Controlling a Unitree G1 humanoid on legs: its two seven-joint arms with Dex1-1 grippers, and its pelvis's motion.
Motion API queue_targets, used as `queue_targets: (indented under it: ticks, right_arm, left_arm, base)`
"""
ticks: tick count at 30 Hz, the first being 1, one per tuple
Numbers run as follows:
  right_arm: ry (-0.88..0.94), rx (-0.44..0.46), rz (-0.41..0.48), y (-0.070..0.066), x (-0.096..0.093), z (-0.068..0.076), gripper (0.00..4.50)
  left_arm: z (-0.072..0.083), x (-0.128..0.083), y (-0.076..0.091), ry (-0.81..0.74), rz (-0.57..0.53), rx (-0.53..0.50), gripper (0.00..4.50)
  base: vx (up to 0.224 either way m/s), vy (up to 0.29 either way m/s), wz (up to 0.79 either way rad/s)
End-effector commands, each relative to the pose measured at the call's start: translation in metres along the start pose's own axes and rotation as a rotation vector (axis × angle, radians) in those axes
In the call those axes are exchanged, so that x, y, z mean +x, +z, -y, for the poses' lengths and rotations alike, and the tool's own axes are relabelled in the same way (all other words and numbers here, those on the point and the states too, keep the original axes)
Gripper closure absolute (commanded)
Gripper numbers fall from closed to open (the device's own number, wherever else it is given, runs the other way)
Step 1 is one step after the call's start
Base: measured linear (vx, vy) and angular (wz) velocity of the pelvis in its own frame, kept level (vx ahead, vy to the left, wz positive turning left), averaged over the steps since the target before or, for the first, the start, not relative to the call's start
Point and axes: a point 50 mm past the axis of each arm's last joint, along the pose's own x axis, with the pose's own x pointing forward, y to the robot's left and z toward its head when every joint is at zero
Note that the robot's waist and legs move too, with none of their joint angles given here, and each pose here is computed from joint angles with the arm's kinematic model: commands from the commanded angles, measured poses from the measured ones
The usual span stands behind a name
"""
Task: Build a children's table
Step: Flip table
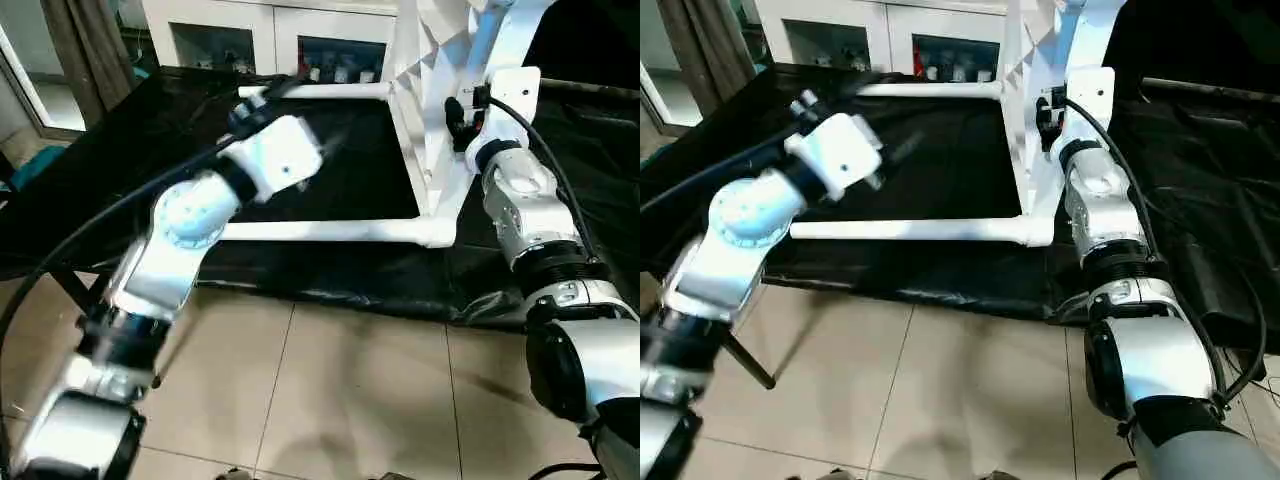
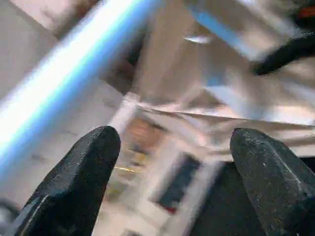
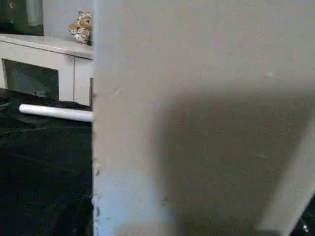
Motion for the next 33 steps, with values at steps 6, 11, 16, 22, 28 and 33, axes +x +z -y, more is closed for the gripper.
queue_targets:
  ticks: [6,11,16,22,28,33]
  right_arm:
    - [0.009,-0.051,0.001,0.004,0.001,-0.003,2.47]
    - [0.022,-0.055,0.002,0.002,0.000,-0.006,2.47]
    - [0.026,-0.053,0.008,0.003,0.000,-0.007,2.47]
    - [0.036,-0.056,0.016,0.004,0.000,-0.009,2.47]
    - [0.043,-0.058,0.029,0.006,-0.001,-0.010,2.47]
    - [0.051,-0.064,0.036,0.006,-0.002,-0.012,2.47]
  left_arm:
    - [-0.045,0.006,0.012,0.234,0.063,0.178,0.39]
    - [-0.063,0.013,-0.002,0.288,-0.013,0.264,0.39]
    - [-0.063,0.016,-0.014,0.264,-0.053,0.293,0.39]
    - [-0.063,0.019,-0.030,0.228,-0.118,0.329,0.39]
    - [-0.064,0.019,-0.043,0.229,-0.167,0.354,0.39]
    - [-0.073,0.020,-0.048,0.275,-0.200,0.334,0.73]
  base:
    - [0.000,0.000,0.00]
    - [0.000,0.000,0.00]
    - [0.000,0.000,0.00]
    - [0.000,0.000,0.00]
    - [0.000,0.000,0.00]
    - [0.000,0.000,0.00]
